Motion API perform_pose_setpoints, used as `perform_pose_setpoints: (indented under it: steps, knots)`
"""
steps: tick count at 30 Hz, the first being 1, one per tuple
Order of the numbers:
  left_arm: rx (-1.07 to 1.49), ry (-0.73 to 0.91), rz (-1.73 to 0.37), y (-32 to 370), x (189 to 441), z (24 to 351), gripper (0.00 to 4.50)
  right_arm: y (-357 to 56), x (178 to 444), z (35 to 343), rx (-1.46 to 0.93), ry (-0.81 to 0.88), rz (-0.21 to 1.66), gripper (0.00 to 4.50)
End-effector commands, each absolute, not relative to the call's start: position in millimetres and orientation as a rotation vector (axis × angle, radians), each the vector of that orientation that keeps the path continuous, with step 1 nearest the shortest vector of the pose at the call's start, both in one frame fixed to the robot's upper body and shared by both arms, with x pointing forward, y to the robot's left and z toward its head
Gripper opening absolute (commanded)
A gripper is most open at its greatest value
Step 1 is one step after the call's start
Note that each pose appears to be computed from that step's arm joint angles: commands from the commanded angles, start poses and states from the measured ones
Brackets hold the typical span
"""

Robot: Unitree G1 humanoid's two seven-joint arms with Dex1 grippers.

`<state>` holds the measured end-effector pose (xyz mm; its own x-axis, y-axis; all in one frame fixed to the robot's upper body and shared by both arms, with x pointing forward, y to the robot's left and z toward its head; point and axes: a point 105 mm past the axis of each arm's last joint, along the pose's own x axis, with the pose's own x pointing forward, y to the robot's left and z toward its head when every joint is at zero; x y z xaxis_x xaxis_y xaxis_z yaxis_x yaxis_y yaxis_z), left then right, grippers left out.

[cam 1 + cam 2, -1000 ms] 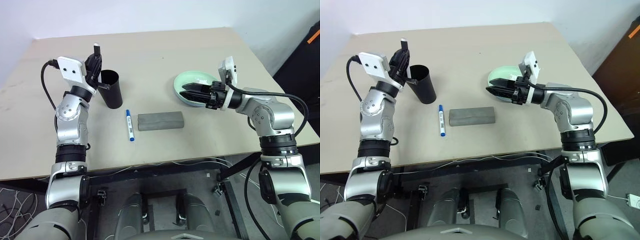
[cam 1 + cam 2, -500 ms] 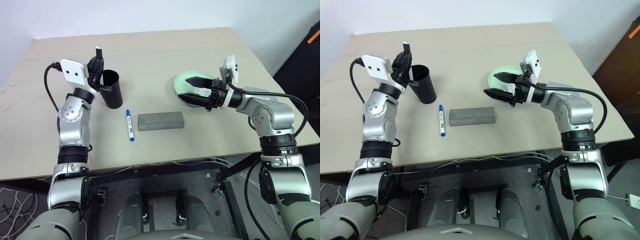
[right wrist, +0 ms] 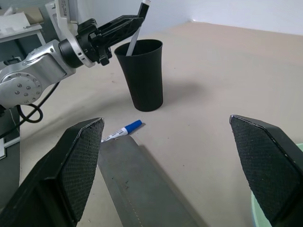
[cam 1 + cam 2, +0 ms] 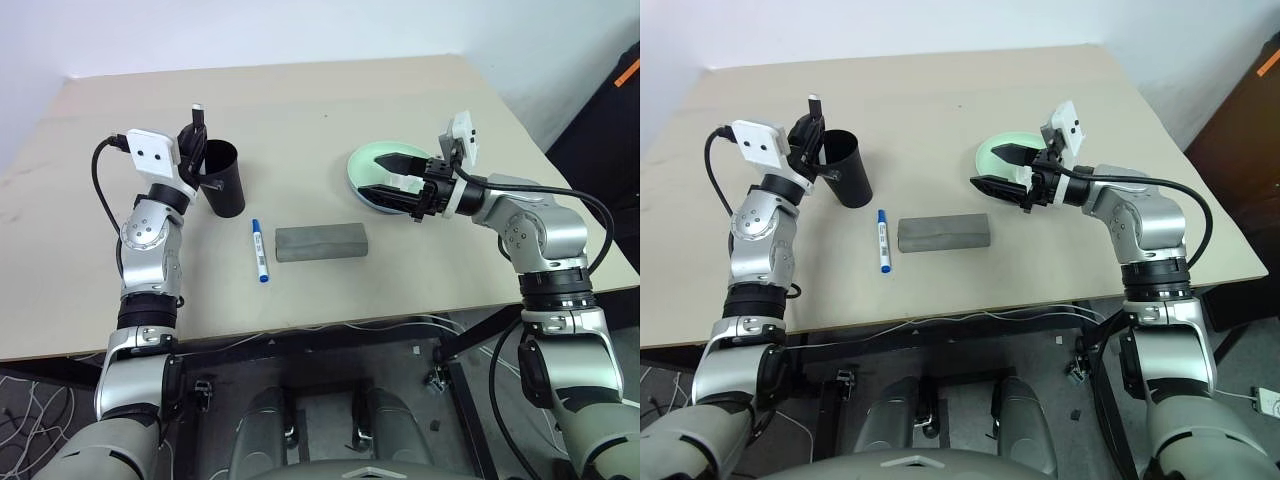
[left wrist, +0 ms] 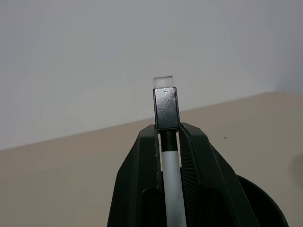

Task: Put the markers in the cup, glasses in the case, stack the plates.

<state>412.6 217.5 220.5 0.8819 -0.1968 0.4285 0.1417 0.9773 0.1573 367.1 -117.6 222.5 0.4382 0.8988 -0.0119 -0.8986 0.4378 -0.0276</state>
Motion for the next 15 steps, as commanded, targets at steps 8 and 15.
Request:
perform_pose_setpoints:
  steps: [8,15]
  knots:
    - [0.146,-0.502,-0.169,219.6,409.3,231.8,2.88,-120.4,369.5,232.7,-0.064,-0.052,1.097,4.5]
    - [0.159,-0.526,-0.177,216.0,406.6,239.9,3.86,-120.4,369.0,231.2,-0.066,-0.048,1.097,4.5]
